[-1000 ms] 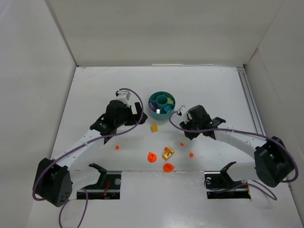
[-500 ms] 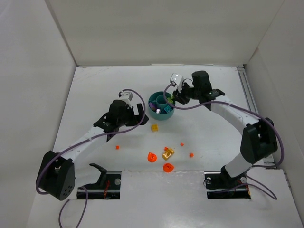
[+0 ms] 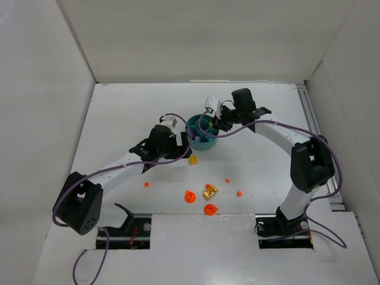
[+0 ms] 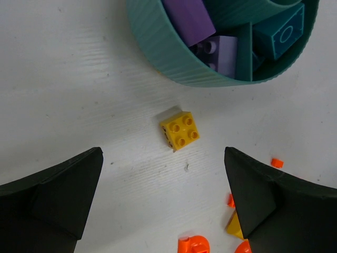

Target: Sort the legos into containers by color

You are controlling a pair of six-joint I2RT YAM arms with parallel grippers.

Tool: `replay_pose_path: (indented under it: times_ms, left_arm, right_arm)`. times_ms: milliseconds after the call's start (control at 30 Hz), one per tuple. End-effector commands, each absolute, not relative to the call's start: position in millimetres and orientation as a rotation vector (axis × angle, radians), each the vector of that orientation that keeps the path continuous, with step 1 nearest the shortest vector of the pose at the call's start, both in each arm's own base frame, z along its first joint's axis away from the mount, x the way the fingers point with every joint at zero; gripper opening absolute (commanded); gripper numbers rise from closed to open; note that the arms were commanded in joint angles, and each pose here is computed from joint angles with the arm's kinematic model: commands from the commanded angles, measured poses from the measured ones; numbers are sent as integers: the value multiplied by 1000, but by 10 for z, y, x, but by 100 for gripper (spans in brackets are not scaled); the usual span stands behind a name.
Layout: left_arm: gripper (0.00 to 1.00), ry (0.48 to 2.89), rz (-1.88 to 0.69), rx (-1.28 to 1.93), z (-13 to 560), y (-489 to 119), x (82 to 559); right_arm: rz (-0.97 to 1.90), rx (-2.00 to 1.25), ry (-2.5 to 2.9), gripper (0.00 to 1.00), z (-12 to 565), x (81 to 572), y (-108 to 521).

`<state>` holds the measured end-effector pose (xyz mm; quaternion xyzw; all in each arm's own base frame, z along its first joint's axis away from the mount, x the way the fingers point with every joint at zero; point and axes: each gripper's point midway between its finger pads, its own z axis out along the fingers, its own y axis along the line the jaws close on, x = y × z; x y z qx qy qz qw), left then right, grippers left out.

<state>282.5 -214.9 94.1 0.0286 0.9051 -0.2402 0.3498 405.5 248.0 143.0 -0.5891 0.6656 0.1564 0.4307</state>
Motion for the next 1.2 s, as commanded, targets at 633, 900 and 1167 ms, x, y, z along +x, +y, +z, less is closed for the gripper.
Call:
replay_pose_path:
  times_ms: [633, 900, 1167]
  left_arm:
    - [94, 2303, -477, 59, 1098, -2672, 2850]
    - [81, 2397, -285, 21, 700, -2713, 2760]
    - [65, 2438, -237, -6, 557, -2785, 2828]
  right_arm:
    - [172, -1259, 1714, 68, 2036, 4091, 2219]
    - [34, -938, 1775, 68, 2481, 3922, 1571]
    - [6, -844, 1785, 69, 2559, 3812, 1259]
